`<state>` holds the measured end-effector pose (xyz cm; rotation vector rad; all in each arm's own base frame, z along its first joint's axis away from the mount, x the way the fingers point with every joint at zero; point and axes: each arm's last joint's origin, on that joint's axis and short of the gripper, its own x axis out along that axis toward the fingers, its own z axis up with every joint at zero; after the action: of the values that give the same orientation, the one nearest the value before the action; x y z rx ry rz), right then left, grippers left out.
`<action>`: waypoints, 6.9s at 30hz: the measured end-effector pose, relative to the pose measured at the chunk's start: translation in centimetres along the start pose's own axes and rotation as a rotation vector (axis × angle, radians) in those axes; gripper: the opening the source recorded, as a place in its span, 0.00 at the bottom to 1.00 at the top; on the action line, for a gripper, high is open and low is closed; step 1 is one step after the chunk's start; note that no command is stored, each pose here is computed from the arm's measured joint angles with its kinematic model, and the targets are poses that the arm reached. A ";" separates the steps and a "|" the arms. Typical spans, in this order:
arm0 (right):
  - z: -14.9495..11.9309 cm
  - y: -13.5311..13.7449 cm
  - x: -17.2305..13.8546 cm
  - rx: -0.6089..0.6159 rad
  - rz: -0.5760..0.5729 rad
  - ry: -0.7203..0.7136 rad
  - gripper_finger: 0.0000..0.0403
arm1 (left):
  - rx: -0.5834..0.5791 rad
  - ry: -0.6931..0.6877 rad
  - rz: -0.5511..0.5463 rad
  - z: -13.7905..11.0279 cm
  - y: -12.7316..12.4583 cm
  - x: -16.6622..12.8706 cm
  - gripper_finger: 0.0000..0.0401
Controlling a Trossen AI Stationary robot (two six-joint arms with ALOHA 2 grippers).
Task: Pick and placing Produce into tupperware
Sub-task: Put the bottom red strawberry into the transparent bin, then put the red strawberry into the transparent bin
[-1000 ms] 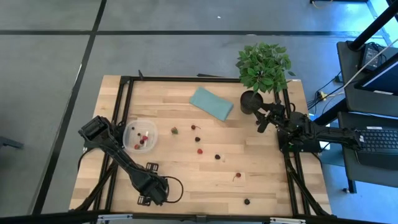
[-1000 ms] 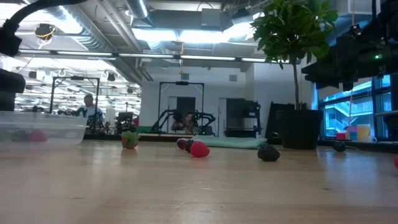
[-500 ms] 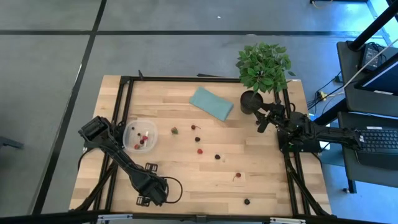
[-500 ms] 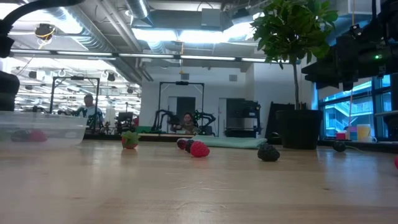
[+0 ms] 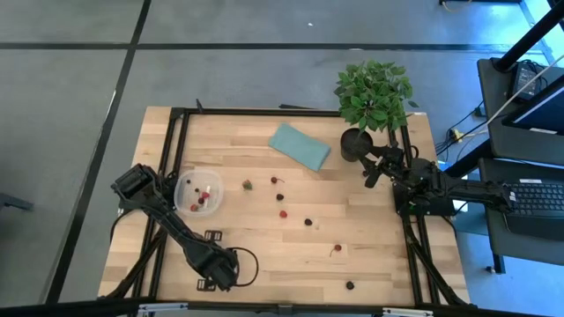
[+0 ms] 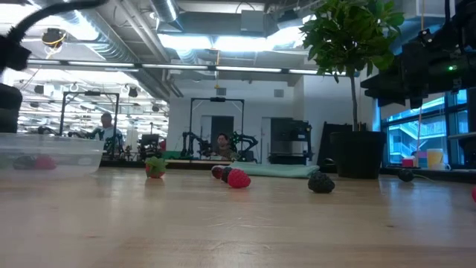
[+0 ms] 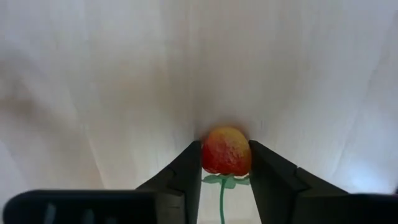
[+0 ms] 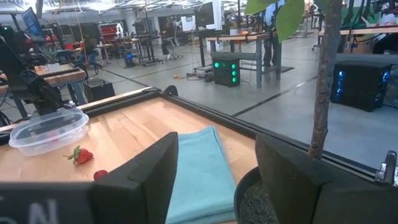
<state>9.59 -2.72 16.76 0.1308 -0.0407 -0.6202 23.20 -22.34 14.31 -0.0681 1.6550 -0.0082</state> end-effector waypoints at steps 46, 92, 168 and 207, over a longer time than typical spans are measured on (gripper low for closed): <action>0.0 0.0 0.0 -0.011 0.000 0.000 0.54 | -0.751 -0.107 0.233 -5.3 20.3 -6.2 0.22; 0.0 0.0 0.0 -0.065 0.000 0.000 0.54 | -0.442 -0.446 0.133 -1.0 21.5 -9.7 0.58; -0.7 0.2 0.5 -0.106 0.002 0.077 0.54 | -1.001 -0.188 0.142 8.9 26.4 -2.3 0.55; -0.7 0.2 0.5 -0.105 0.003 0.076 0.54 | -0.828 -0.186 0.080 9.1 26.6 -2.6 0.37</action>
<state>10.11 -2.77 16.06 0.0531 0.0653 -0.6130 31.42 4.67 14.86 -0.6111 1.3792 0.7243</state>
